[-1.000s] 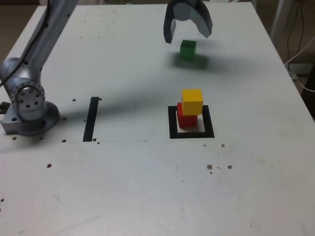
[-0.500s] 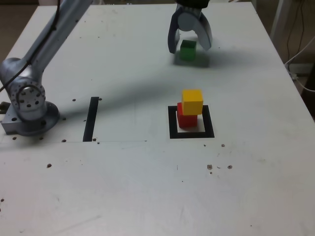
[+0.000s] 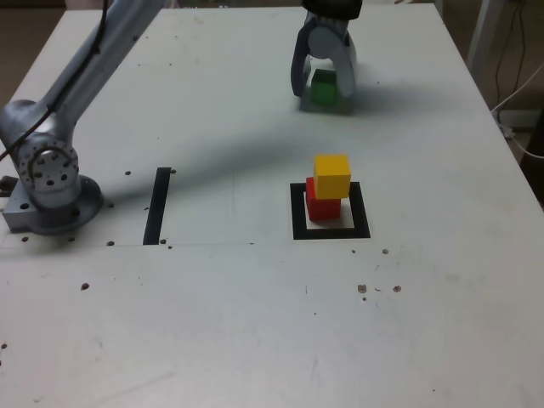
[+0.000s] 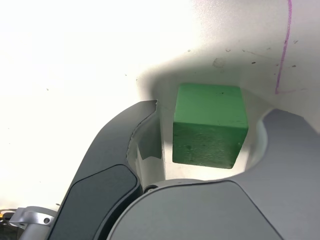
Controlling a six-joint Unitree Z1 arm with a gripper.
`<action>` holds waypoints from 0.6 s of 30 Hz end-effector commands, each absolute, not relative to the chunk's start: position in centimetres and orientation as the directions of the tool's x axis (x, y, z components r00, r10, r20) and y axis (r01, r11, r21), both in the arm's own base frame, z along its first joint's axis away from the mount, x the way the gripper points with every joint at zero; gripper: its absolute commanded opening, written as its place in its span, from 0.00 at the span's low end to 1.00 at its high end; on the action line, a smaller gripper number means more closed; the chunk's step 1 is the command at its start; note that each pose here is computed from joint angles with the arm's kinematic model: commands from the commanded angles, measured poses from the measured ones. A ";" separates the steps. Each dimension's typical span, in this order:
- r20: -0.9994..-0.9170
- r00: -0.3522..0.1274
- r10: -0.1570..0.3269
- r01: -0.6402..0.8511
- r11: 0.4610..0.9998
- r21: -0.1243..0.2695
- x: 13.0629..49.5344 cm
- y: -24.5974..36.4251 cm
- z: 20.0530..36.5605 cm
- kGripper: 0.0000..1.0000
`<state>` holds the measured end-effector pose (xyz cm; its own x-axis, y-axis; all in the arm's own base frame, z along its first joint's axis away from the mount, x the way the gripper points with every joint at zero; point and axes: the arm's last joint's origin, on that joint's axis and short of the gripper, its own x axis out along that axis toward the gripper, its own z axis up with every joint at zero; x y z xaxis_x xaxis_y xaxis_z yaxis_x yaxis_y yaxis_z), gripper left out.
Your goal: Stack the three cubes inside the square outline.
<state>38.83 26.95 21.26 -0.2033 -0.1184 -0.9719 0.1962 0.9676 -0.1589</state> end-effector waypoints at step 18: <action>-0.977 -0.185 -0.106 0.195 0.970 -0.142 38.5 25.1 24.1 0.23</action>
<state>38.92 25.87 22.93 -0.1786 -0.1015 -0.9787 0.1978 0.9707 -0.1368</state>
